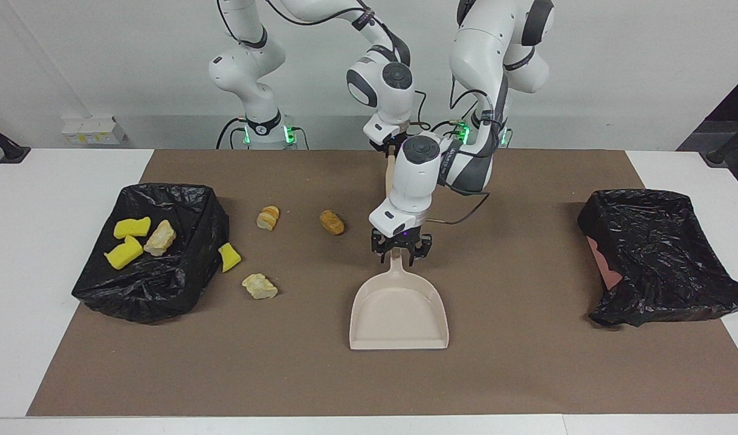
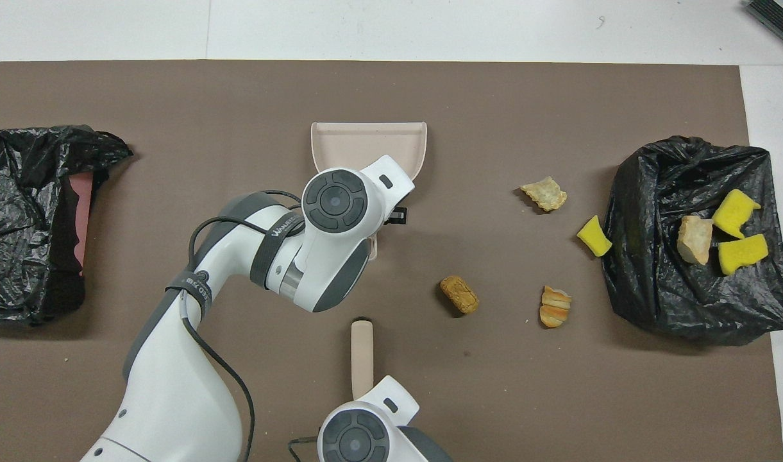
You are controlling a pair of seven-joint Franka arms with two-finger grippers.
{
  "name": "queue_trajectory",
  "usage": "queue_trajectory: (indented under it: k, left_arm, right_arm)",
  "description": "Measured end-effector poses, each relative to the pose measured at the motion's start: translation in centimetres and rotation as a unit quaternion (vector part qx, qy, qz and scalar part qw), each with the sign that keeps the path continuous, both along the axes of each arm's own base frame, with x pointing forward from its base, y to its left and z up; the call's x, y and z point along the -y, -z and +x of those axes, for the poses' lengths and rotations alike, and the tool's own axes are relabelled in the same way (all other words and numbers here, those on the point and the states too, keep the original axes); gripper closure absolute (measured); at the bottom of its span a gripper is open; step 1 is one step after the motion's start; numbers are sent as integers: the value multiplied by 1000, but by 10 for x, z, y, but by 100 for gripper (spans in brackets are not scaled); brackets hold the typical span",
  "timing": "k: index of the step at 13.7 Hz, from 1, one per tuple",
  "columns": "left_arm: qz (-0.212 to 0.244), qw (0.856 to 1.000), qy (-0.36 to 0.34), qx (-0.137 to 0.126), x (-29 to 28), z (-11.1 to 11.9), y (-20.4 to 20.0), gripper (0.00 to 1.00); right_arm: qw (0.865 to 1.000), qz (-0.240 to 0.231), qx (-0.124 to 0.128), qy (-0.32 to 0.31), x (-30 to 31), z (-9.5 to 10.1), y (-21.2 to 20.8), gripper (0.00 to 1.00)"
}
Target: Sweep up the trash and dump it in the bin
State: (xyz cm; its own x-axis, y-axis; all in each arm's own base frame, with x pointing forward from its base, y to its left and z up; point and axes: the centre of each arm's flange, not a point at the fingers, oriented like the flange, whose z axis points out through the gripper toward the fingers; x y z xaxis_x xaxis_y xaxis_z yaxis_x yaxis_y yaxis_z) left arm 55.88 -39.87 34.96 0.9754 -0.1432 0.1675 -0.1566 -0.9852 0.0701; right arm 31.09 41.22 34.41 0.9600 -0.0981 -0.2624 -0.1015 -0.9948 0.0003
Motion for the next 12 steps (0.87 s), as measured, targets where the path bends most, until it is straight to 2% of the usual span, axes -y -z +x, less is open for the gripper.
queue_trajectory:
  k: [2,5,7,10,12]
  left_arm:
    - [0,1000,0,0,-1,1,0,68]
    - [2,1000,9,5,-12,9,-5,68]
    - [9,999,41,10,-23,15,-12,68]
    - [20,997,76,3,-41,20,-26,68]
    - [34,991,130,-6,-62,25,-36,68]
  right_arm:
    - [1000,-11,-14,23,24,20,-26,75]
    - [998,-24,-32,53,68,39,-76,75]
    - [996,-34,-32,74,100,59,-93,75]
    - [994,-86,-5,65,160,103,-81,75]
    - [991,-133,2,19,207,128,-69,75]
